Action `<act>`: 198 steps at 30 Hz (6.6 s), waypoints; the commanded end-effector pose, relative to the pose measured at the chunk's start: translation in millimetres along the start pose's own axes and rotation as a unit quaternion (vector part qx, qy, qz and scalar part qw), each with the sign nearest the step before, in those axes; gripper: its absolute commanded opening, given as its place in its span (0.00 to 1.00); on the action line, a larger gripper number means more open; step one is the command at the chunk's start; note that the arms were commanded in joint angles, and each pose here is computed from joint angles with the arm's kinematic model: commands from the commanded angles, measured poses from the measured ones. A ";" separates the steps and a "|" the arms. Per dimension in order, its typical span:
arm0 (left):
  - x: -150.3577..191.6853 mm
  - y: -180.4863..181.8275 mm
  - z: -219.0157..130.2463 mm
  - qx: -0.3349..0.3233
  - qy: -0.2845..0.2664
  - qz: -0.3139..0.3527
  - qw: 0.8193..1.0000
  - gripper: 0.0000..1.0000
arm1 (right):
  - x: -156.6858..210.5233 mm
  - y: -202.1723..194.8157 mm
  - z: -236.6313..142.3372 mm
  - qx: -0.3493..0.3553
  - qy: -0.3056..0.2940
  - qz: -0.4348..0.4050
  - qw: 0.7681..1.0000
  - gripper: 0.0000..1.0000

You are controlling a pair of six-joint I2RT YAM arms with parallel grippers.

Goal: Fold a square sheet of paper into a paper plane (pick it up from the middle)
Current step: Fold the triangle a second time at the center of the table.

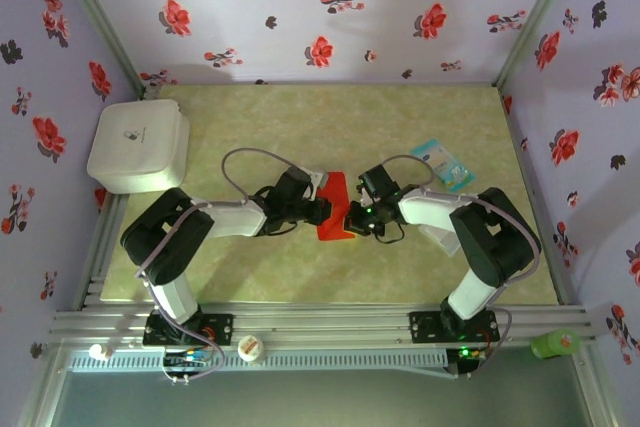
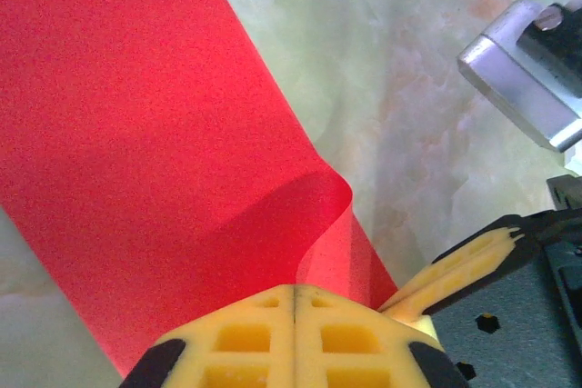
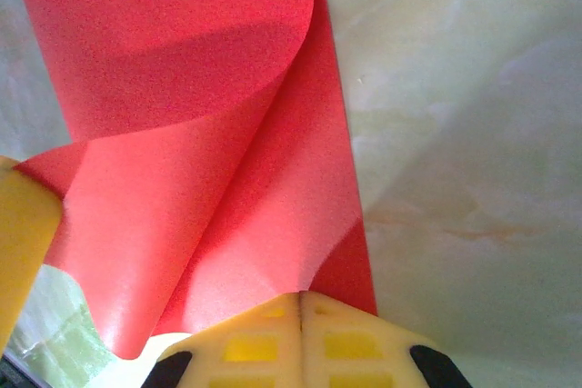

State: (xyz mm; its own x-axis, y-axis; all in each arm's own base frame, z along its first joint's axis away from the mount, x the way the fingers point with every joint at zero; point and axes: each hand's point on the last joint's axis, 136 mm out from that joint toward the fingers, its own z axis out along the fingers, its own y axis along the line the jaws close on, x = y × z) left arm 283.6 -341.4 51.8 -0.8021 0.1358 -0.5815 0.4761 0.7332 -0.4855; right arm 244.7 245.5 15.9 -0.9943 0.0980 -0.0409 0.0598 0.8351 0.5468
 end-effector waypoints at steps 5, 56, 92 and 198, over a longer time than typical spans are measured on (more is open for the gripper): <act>-4.6 15.4 2.2 -0.035 -0.008 0.027 0.999 0.00 | 8.6 -24.6 -1.1 0.052 0.014 0.012 0.998 0.00; -3.4 37.8 18.1 -0.069 0.008 0.064 0.996 0.01 | 9.1 -22.0 -0.7 0.049 0.020 0.016 0.998 0.00; -8.0 17.9 13.7 -0.012 -0.009 0.016 1.000 0.02 | -6.4 16.0 -11.0 -0.029 0.002 0.004 1.000 0.07; 7.1 39.5 29.9 -0.049 0.025 0.024 0.998 0.00 | -38.5 37.2 11.6 -0.188 -0.042 0.137 0.972 0.00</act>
State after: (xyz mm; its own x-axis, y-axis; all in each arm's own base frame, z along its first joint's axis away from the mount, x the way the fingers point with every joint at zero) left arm 306.3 -340.9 22.8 -0.7709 0.1997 -0.6048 0.5130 0.7575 -0.4038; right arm 293.9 278.8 38.6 -0.9316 0.3568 0.0696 0.2569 0.5108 0.8204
